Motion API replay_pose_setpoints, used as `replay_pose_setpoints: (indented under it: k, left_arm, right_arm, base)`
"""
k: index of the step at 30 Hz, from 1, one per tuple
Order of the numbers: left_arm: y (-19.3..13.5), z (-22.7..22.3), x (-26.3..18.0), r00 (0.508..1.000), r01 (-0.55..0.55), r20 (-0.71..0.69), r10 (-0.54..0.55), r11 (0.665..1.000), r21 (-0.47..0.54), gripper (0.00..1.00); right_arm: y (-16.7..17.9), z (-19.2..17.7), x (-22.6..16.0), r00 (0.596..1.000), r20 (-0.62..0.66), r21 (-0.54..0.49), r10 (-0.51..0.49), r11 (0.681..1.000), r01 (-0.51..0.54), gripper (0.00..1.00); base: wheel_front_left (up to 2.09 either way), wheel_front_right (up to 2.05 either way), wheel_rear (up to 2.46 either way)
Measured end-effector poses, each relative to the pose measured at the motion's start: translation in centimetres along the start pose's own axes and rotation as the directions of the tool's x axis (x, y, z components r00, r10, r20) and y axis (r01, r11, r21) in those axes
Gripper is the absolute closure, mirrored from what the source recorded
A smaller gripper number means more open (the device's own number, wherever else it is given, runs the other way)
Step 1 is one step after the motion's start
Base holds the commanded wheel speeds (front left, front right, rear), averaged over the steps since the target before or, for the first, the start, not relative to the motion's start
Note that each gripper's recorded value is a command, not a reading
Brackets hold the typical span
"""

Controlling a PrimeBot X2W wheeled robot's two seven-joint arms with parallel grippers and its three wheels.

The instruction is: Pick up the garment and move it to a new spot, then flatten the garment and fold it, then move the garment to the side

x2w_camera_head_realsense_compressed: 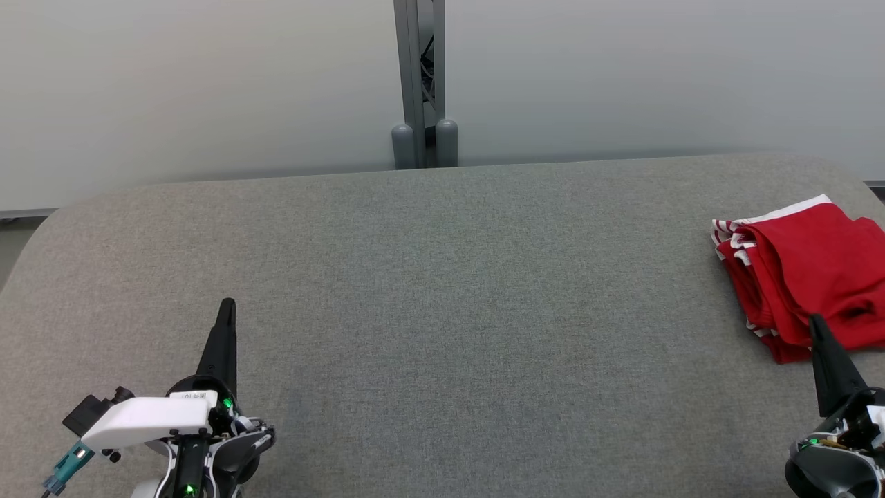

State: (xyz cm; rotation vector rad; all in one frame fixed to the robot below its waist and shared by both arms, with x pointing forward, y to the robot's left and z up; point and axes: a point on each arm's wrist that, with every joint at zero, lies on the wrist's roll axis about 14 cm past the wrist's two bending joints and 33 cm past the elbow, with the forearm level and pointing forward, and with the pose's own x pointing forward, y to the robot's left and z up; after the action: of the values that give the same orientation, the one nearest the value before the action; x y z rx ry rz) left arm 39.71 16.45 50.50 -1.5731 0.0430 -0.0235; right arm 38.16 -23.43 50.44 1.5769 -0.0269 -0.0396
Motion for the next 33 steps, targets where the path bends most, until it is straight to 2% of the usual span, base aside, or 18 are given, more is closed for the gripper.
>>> replay_pose_setpoints:
  k: [33]
  left_arm:
    - [0.00, 0.00, 0.00, 1.000, 0.000, 0.000, 0.000, 1.000, 0.000, 1.00]
  right_arm:
    - [-0.02, -0.01, -0.01, 1.000, 0.000, 0.002, 0.000, 1.000, 0.000, 1.00]
  base:
    - [0.00, 0.00, 0.00]
